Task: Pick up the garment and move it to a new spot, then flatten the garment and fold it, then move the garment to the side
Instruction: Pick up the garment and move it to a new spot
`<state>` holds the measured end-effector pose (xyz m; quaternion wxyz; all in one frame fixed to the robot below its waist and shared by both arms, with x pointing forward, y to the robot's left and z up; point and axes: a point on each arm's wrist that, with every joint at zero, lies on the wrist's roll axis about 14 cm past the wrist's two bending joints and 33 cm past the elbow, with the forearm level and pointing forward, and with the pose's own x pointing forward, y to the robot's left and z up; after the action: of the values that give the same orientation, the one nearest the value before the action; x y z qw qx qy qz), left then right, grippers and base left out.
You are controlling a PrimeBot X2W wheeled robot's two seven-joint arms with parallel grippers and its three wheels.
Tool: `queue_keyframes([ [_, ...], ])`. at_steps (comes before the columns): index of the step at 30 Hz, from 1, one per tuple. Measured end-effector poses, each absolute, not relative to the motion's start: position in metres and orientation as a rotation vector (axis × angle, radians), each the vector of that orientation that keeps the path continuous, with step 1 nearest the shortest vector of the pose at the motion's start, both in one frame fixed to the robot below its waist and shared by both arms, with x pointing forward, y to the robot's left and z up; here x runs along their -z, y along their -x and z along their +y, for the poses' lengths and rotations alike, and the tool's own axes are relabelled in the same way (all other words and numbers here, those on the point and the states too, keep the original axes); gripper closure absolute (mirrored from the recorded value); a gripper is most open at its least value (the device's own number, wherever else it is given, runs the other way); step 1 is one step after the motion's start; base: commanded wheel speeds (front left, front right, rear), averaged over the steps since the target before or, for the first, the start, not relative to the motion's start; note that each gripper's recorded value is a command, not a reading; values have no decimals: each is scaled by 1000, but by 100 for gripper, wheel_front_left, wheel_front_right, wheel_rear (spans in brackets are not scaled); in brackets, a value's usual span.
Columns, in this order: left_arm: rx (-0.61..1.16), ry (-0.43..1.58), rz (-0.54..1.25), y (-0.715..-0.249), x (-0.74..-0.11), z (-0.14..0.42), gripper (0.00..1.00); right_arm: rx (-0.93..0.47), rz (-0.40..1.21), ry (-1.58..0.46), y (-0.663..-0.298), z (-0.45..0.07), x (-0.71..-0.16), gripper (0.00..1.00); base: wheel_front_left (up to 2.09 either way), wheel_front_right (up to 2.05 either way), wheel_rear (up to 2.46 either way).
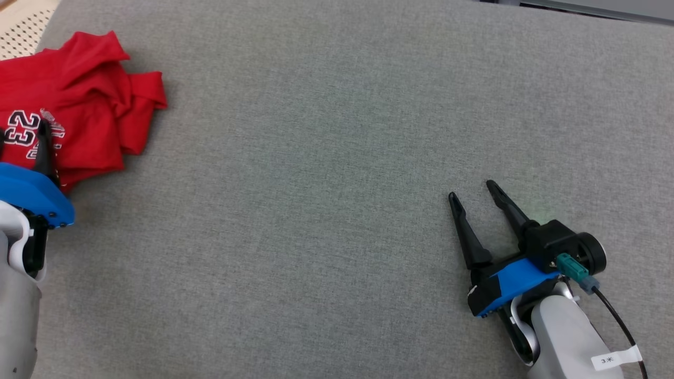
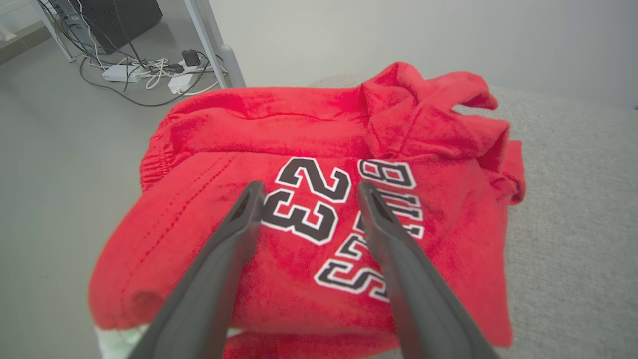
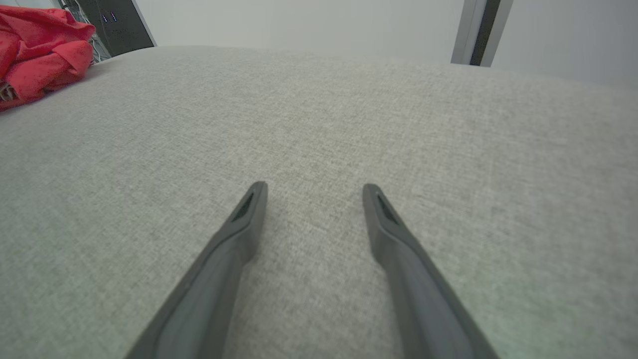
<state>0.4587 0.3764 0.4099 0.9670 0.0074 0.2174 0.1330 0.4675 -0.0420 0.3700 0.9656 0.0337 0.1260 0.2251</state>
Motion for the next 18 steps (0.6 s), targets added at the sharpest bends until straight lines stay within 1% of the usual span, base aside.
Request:
queue_keyframes([
  [3,-282,-9,504,-456,-395,378,0,-445,252,-72,-470,-44,-370,0,0,0,0],
  [4,-282,-9,514,-456,-393,378,42,-443,252,-74,-470,-45,-370,0,0,0,0],
  [5,-283,-5,519,-457,-391,378,100,-440,252,-75,-470,-45,-370,0,0,0,0],
  [10,-279,-9,512,-458,-391,375,100,-414,243,-75,-472,-53,-375,0,0,0,0],
  [14,-255,-18,430,-468,-414,370,100,-390,237,-76,-469,-61,-383,0,0,0,0],
  [18,-184,-44,294,-489,-454,354,100,-365,232,-84,-459,-70,-391,0,0,0,0],
])
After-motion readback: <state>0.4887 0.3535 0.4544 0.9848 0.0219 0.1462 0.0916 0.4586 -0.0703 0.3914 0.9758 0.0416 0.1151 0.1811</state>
